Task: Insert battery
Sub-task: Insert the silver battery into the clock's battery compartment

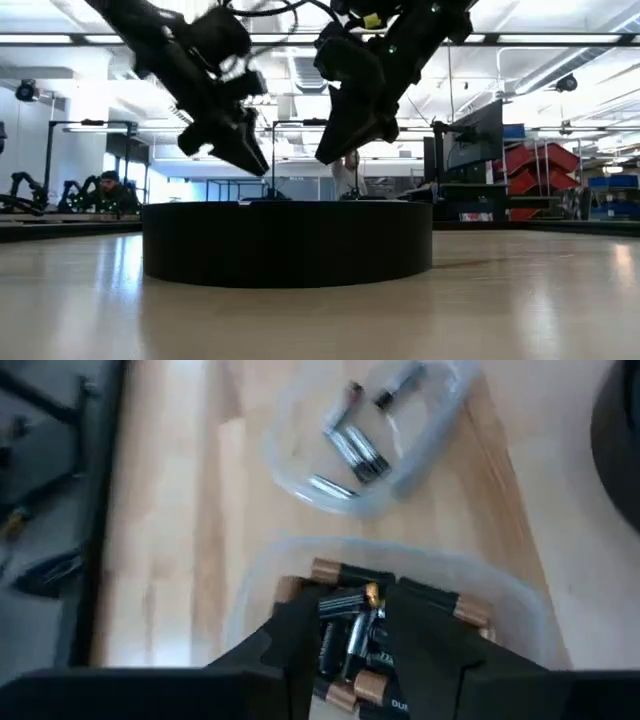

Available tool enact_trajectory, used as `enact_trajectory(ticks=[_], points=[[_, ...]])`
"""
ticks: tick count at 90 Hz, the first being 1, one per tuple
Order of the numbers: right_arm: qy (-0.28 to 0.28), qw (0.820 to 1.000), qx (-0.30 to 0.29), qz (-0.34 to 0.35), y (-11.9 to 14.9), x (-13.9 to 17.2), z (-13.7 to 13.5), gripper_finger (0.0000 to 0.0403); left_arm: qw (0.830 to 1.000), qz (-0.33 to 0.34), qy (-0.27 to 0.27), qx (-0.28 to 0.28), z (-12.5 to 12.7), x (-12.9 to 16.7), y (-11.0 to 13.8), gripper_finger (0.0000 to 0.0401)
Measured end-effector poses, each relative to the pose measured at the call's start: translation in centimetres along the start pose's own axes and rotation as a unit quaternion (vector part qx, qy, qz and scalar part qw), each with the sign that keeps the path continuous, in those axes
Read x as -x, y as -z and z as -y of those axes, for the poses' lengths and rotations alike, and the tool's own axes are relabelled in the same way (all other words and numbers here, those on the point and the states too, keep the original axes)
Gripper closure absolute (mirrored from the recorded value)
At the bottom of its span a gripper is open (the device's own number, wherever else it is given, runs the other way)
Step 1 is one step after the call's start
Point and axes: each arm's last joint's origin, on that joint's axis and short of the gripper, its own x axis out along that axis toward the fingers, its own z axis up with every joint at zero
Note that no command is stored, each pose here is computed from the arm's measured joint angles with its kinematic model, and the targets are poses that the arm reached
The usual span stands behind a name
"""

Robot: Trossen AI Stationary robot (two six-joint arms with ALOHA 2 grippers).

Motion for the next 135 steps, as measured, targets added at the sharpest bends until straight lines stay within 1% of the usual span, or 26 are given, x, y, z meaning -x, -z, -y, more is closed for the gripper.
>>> enact_trajectory(ticks=[13, 27, 42, 52, 61, 68, 80, 98, 115, 127, 135], points=[[-0.006, 0.999, 0.036, 0.0, -0.1, 1.4, -0.4, 0.0348, 0.995, -0.067, 0.027, -0.066, -0.3, -2.4, -0.8, 0.0301], [-0.002, 0.998, 0.065, -0.017, 0.1, 2.4, -0.2, 0.036, 0.98, -0.125, 0.07, -0.137, -0.9, -4.2, -2.0, 0.0302], [0.002, 0.997, 0.074, -0.038, 0.5, 2.8, -0.2, 0.0363, 0.964, -0.151, 0.088, -0.198, -1.4, -6.0, -3.0, 0.0303], [0.001, 0.996, 0.076, -0.052, 0.9, 2.9, -0.5, 0.0356, 0.956, -0.169, 0.083, -0.227, -1.4, -7.1, -3.3, 0.0298], [0.001, 0.994, 0.084, -0.068, 1.4, 3.0, -0.9, 0.0348, 0.952, -0.187, 0.079, -0.23, -1.6, -7.5, -3.4, 0.0291], [0.0, 0.993, 0.09, -0.076, 1.6, 3.1, -1.1, 0.0342, 0.951, -0.202, 0.08, -0.22, -1.5, -7.5, -3.4, 0.0287], [0.001, 0.992, 0.097, -0.086, 2.0, 3.2, -1.4, 0.0335, 0.953, -0.217, 0.08, -0.196, -1.6, -7.0, -3.6, 0.0286], [0.0, 0.991, 0.095, -0.089, 2.1, 3.3, -1.6, 0.0329, 0.954, -0.227, 0.08, -0.178, -2.2, -6.0, -4.5, 0.0291], [-0.006, 0.991, 0.098, -0.089, 2.4, 3.4, -2.3, 0.0339, 0.956, -0.237, 0.08, -0.153, -2.3, -6.0, -4.0, 0.0282], [-0.008, 0.991, 0.094, -0.09, 2.5, 3.5, -2.5, 0.0349, 0.96, -0.23, 0.108, -0.121, -2.5, -6.2, -3.1, 0.0269], [-0.009, 0.992, 0.091, -0.09, 2.6, 3.5, -2.7, 0.0354, 0.961, -0.233, 0.111, -0.105, -2.7, -6.4, -2.5, 0.0262]])
